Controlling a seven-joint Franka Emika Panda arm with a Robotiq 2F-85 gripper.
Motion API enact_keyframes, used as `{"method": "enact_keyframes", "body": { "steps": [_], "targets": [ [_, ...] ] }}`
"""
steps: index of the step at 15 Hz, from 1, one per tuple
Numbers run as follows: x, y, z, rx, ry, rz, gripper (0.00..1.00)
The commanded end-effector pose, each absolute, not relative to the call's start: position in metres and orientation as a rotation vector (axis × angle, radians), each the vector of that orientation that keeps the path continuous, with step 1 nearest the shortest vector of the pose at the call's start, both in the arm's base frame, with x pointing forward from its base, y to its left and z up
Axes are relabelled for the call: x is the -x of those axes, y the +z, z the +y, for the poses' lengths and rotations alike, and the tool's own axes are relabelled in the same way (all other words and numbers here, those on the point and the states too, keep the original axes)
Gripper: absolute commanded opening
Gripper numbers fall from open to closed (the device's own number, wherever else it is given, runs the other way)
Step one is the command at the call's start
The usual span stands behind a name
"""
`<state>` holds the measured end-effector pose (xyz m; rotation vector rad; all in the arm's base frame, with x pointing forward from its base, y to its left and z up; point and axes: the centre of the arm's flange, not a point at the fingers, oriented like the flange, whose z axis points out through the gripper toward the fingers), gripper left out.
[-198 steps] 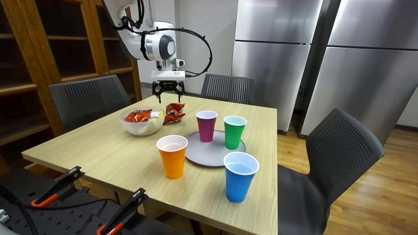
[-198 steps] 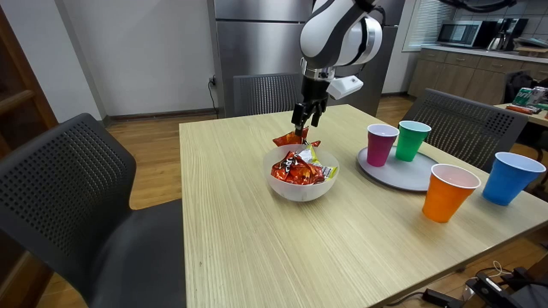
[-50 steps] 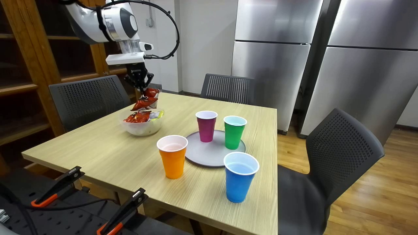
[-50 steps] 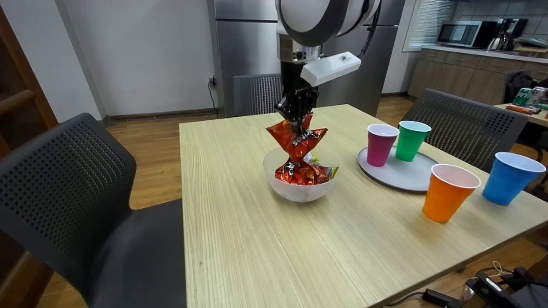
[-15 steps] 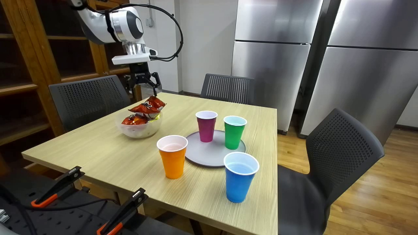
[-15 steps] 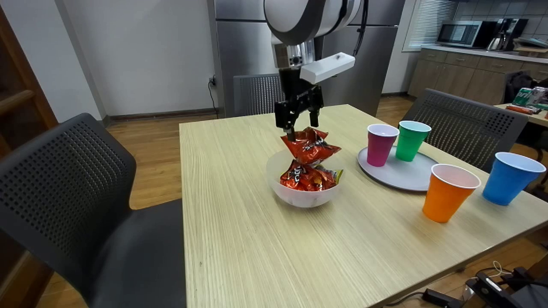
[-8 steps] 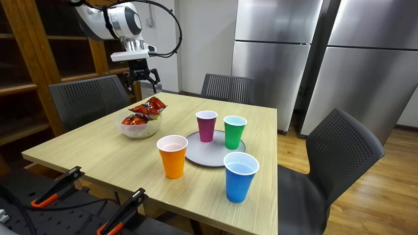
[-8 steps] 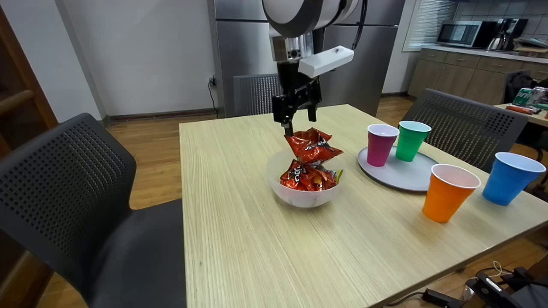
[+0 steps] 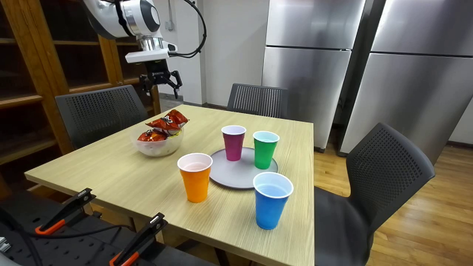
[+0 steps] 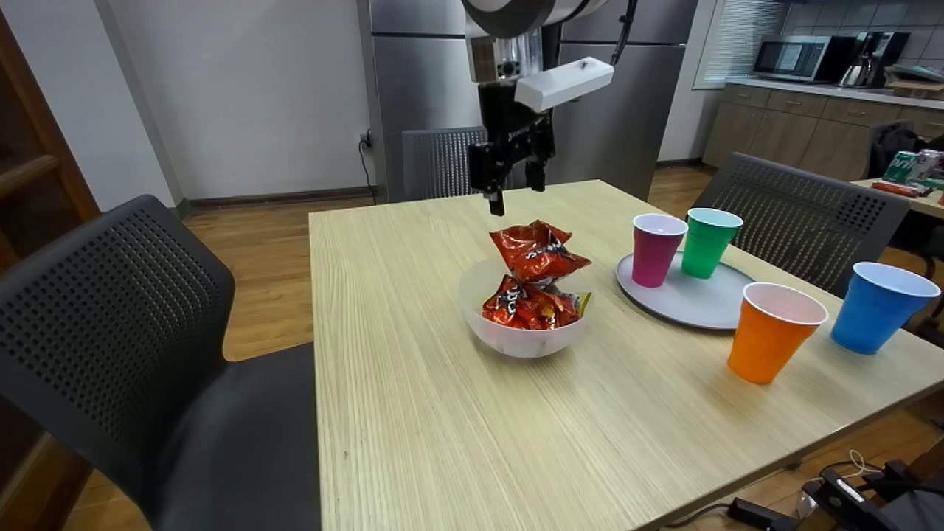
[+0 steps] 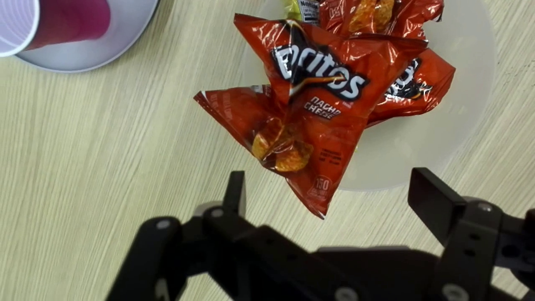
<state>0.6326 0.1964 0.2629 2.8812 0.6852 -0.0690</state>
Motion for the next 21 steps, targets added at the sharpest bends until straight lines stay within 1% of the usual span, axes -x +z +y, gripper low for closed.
{"method": "enact_keyframes", "body": {
  "steps": [1, 12, 21],
  "targets": [
    [-0.628, 0.284, 0.182, -2.878, -0.010, 0.617, 1.00],
    [-0.625, 0.311, 0.117, -2.931, 0.119, 0.362, 1.00],
    [-0.609, 0.307, 0.055, -2.973, 0.103, 0.125, 1.00]
  ]
}}
